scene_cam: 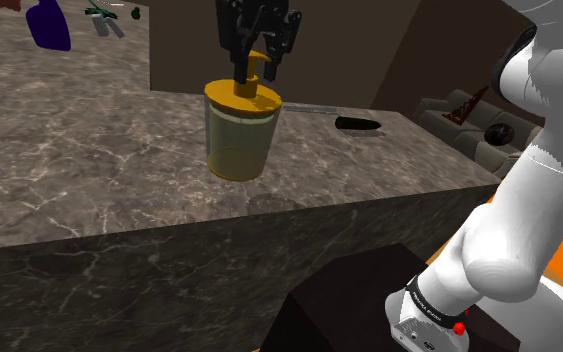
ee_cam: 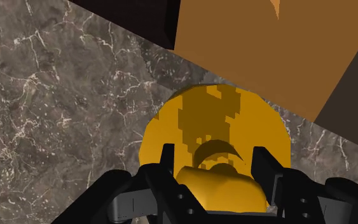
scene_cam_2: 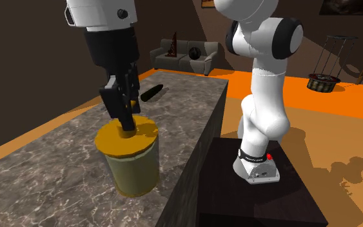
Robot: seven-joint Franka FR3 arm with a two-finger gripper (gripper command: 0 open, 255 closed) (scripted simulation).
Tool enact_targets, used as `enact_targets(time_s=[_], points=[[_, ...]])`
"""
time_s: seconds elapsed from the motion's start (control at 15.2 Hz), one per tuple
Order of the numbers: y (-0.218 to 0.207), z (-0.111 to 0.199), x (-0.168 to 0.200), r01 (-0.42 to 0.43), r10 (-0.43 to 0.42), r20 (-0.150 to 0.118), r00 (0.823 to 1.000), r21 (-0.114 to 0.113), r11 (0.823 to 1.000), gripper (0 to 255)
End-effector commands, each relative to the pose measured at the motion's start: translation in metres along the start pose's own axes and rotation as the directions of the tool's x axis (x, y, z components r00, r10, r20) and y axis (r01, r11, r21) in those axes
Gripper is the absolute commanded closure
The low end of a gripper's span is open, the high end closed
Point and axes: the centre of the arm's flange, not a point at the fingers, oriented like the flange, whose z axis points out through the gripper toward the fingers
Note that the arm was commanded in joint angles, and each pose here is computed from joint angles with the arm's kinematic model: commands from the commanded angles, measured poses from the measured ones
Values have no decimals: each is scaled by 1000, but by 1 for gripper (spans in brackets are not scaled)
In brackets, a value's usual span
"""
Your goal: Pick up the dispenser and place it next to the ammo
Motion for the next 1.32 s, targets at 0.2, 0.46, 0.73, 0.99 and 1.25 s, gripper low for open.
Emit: enact_targets(time_s=[0.2,0.46,0.73,0.99,1.25], points=[[0,-28,-2,0,0,0,1000,0,1000,255],[0,-45,-3,0,0,0,1000,0,1000,255],[53,-44,-3,0,0,0,1000,0,1000,255],[106,-44,-2,0,0,0,1000,0,1000,255],[158,-43,-2,0,0,0,1000,0,1000,255]])
